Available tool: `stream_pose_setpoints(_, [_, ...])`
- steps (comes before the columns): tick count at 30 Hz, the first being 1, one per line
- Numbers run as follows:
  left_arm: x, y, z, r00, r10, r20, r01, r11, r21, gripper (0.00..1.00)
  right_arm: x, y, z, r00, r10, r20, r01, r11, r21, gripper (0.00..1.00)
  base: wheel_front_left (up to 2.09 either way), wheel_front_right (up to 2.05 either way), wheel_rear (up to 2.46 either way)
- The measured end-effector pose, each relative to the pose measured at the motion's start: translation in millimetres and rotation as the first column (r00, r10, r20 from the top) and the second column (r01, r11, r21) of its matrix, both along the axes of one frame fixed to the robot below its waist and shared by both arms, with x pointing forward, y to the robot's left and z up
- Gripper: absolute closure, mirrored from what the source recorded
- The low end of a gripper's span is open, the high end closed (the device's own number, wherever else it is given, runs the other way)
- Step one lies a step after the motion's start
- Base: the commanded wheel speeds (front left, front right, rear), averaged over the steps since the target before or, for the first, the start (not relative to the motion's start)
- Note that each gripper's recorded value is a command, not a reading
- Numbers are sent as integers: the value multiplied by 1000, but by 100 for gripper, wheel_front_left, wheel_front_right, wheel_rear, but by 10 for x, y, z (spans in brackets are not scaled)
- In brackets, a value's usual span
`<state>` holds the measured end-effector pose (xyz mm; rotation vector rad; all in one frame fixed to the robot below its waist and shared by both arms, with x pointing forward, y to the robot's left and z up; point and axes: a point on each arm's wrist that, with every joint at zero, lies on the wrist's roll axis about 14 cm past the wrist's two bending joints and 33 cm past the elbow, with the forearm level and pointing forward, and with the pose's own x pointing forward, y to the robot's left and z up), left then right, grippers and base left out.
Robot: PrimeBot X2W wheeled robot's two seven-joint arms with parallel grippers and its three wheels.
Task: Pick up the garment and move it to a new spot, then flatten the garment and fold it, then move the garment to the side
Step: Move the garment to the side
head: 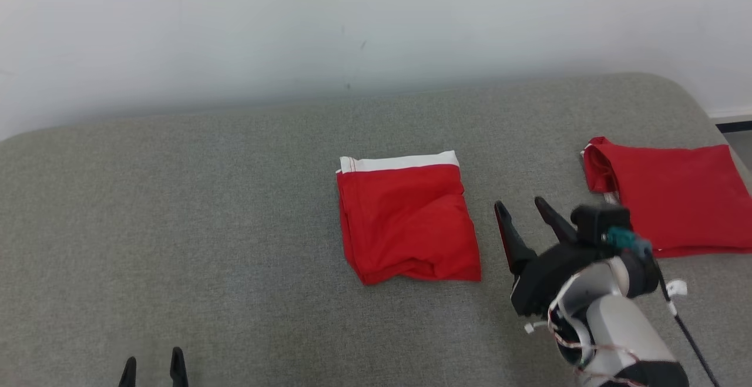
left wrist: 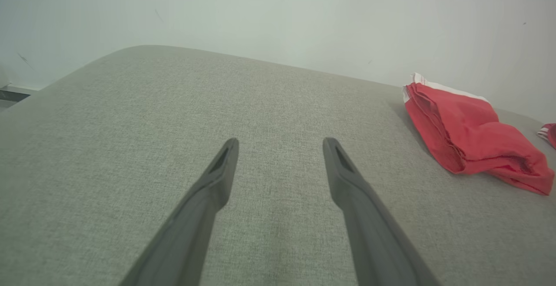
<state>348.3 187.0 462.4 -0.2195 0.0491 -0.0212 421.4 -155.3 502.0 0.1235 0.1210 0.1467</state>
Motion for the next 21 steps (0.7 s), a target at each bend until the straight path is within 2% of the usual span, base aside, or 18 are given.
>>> stream_pose_setpoints(5, [74,-68,-44,1000,-16,-12,16,1000,-9,0,372,9,12,986,21,-165,-14,999,44,0,0,0,0])
stream_pose_setpoints(7, [88,-65,-51,1000,-12,-13,12,1000,-15,0,430,35,-144,961,36,-275,-26,999,40,0,0,0,0])
stream_pose_setpoints(12, [62,26,-111,999,22,-33,-22,999,-25,0,557,102,-408,888,57,-456,-43,998,41,0,0,0,0])
stream_pose_setpoints(16, [55,94,-167,998,46,-51,-48,998,-29,0,627,158,-605,839,61,-541,-58,998,22,0,0,0,0])
stream_pose_setpoints(21, [36,170,-238,994,74,-75,-76,997,-29,0,719,241,-794,803,66,-593,-72,997,14,0,0,0,0])
